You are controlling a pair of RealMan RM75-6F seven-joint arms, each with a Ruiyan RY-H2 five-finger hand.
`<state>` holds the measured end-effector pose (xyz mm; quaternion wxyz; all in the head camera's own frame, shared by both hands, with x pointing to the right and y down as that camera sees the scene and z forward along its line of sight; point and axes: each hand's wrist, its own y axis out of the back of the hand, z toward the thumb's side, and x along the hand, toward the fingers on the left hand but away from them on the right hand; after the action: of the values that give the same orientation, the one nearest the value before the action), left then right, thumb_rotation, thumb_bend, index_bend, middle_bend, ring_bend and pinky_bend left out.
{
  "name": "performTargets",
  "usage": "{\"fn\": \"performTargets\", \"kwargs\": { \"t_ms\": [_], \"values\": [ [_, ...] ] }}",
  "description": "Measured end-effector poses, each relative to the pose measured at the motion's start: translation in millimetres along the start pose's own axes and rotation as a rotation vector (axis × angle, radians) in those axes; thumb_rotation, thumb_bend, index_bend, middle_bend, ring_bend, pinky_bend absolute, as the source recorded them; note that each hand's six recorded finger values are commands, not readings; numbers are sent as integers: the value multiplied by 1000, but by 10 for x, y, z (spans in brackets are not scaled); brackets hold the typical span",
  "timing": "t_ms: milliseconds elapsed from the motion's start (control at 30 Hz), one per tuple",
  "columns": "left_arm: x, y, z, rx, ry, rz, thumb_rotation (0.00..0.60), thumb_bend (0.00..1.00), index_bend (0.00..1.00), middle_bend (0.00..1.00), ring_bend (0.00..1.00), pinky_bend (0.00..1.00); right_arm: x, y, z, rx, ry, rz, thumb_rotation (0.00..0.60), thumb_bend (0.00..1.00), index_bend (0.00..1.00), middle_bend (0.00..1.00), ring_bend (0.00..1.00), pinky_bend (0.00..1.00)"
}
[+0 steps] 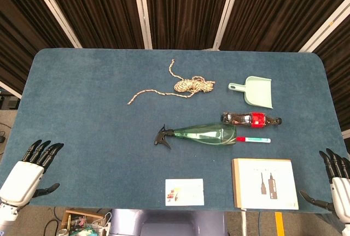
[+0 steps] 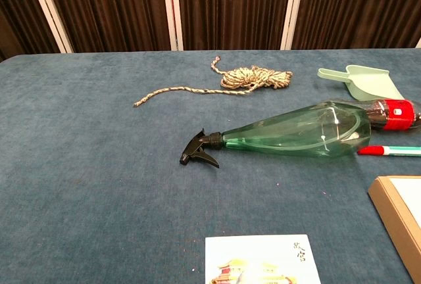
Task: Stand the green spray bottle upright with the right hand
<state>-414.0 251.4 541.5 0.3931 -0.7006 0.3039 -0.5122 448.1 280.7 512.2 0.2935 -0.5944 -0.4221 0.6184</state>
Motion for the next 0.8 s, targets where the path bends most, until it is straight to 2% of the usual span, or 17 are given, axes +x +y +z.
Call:
{"fn": "performTargets", "kwargs": {
  "t_ms": [200, 367, 533, 733, 800],
  "values": [
    [-9, -3, 4, 1, 1, -1, 600, 29, 49, 104, 50, 0, -6, -12, 3, 4, -1, 4, 600, 150, 0, 0, 0, 35],
    [-6, -14, 6, 11, 5, -1, 600, 28, 49, 101, 51, 0, 9, -42, 87, 5, 29, 4, 600, 150, 0, 0, 0, 27],
    [68, -57, 0, 22, 12, -10, 600, 32, 61, 107, 50, 0, 2, -164, 317, 36, 103, -11, 600, 151, 0, 0, 0, 0],
    [115, -9, 8, 38, 4, 52, 600, 32, 63, 100, 51, 0, -93, -389, 671, 122, 181, -11, 600, 151, 0, 0, 0, 0],
    [131, -20, -8, 43, 18, 51, 600, 33, 64, 92, 51, 0, -127, -451, 804, 155, 199, -11, 600, 151, 0, 0, 0, 0]
  ]
}}
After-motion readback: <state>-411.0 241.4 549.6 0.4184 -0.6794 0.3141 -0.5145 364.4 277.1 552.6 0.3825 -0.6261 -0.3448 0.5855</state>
